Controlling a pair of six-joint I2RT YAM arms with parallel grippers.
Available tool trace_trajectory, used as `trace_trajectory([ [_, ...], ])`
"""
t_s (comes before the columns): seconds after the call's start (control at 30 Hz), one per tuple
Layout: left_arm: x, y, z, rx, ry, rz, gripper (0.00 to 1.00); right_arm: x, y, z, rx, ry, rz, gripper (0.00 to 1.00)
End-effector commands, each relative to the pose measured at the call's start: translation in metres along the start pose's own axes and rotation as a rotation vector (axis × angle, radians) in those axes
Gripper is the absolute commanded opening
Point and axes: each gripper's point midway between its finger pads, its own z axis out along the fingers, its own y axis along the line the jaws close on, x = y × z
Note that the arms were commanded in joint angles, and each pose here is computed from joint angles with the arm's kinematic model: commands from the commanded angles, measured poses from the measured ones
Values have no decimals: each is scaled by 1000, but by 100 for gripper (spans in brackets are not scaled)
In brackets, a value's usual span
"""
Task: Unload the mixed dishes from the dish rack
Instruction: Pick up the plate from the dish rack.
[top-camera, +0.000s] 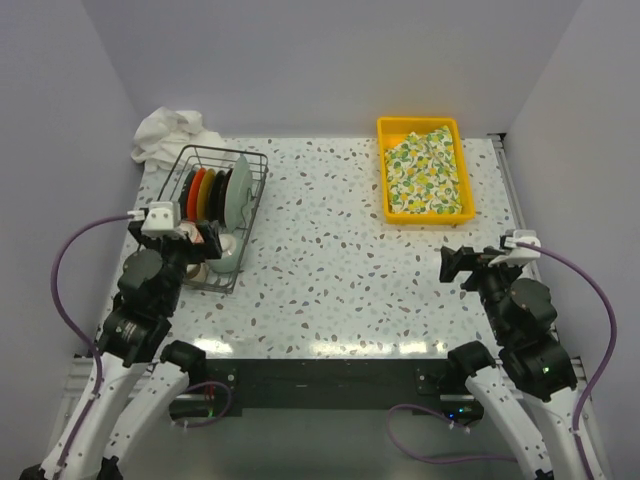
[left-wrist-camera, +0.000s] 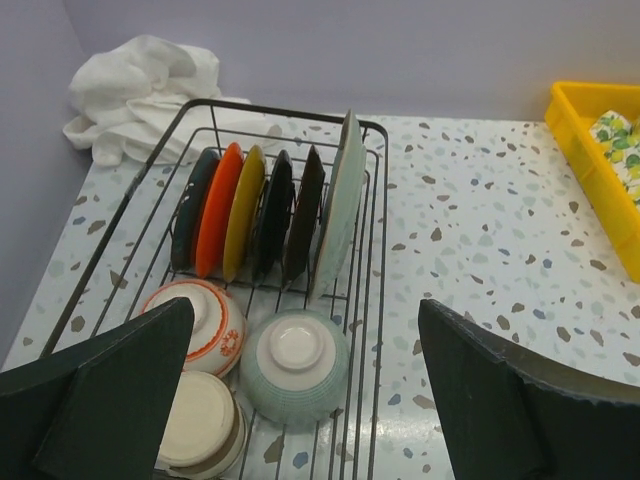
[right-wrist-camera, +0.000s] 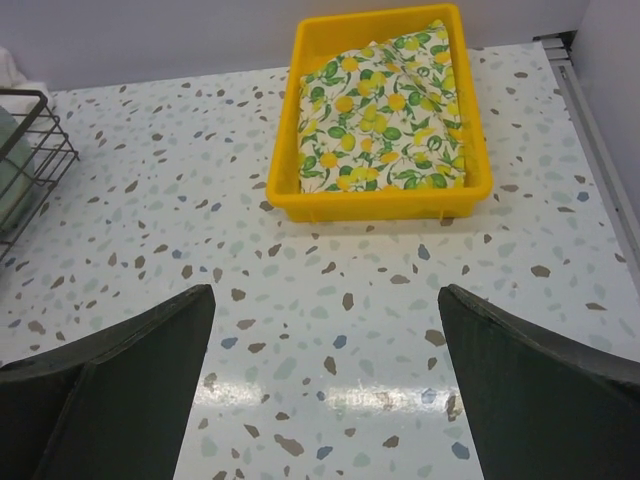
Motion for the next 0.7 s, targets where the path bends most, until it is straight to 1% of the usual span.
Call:
trace_trajectory([
  [0.0,-7,-12,27,-11,48,-45,99,-6,16,5,-71,-5,23,99],
  [0.13,4,-23,53,-10,160,-8,95,-1,25,9,-111,19,26,99],
  [0.3,10,-42,93,29,246,54,86,6,37,10,-173,46,40,99],
  [0.37,13,-43,105,38,275,59,82,8,39,10,-182,55,40,99],
  [0.4,17,-44,116,42,301,60,78,8,39,9,-186,56,40,99],
  [0.5,22,-30,140,53,345,-2,71,11,42,8,-204,68,39,99],
  [0.57,27,-31,148,77,372,-15,70,14,42,8,-206,79,38,98],
  [0.63,34,-30,159,78,408,5,68,15,43,7,-209,86,39,99],
  [0.67,42,-30,165,81,435,13,66,17,43,7,-208,91,39,98],
])
